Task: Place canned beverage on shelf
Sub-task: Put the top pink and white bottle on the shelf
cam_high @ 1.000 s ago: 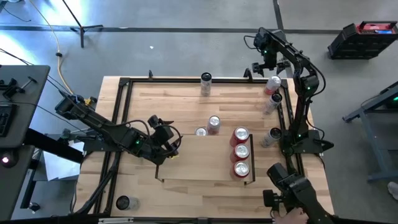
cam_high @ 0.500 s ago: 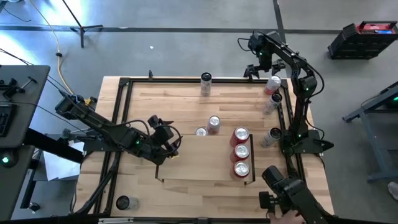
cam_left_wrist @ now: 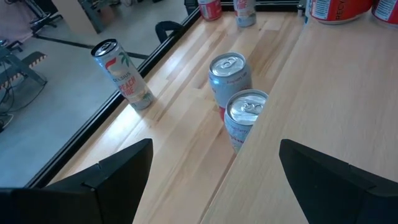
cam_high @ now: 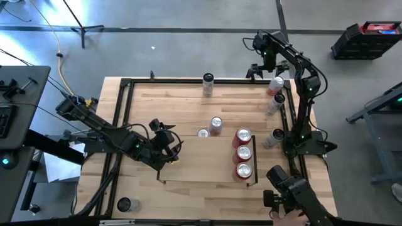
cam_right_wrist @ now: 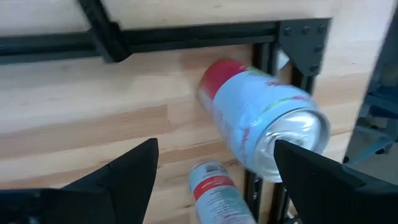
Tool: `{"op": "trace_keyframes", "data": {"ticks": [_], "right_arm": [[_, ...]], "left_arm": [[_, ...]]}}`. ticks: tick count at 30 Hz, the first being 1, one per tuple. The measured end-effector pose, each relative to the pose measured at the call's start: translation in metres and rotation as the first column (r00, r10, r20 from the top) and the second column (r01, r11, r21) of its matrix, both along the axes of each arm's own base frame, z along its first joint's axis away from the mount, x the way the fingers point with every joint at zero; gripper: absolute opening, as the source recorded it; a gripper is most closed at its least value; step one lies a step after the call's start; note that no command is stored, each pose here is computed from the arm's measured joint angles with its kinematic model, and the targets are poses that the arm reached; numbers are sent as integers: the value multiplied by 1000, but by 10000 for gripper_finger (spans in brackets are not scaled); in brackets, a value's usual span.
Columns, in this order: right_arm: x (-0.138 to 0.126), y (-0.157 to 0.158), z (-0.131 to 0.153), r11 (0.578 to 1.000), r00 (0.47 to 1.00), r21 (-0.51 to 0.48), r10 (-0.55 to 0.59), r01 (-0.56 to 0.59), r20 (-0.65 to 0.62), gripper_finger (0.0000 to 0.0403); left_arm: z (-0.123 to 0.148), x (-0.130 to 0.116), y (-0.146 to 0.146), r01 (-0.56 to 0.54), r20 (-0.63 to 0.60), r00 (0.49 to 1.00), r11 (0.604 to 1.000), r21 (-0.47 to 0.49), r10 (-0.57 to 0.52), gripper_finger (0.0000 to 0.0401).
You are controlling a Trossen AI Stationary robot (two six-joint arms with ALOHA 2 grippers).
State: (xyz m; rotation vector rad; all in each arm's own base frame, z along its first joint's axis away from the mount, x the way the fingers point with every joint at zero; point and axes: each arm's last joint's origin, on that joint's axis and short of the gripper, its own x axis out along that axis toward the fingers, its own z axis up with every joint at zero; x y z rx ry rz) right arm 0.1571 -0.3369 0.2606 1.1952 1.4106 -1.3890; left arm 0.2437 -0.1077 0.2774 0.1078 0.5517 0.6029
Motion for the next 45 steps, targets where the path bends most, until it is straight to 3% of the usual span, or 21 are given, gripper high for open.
{"op": "trace_keyframes", "data": {"ticks": [12, 26, 36, 45], "right_arm": [[-3, -2, -1, 998, 998, -10, -64, 64, -6, 238], [21, 10, -1, 999, 998, -27, 46, -47, -50, 113], [17, 10, 4, 998, 996, -62, 27, -32, -81, 7], [10, 38, 41, 985, 999, -170, -26, 20, -33, 1]], "left_arm": [[0, -1, -1, 5, 0, 1000, 1000, 1, -5, 341], [0, -1, -1, 5, -5, 1000, 1000, 9, -5, 341], [-1, -3, -5, 32, -13, 999, 999, -12, -32, 341], [0, -3, -5, 20, -4, 1000, 1000, 5, -20, 341]]}}
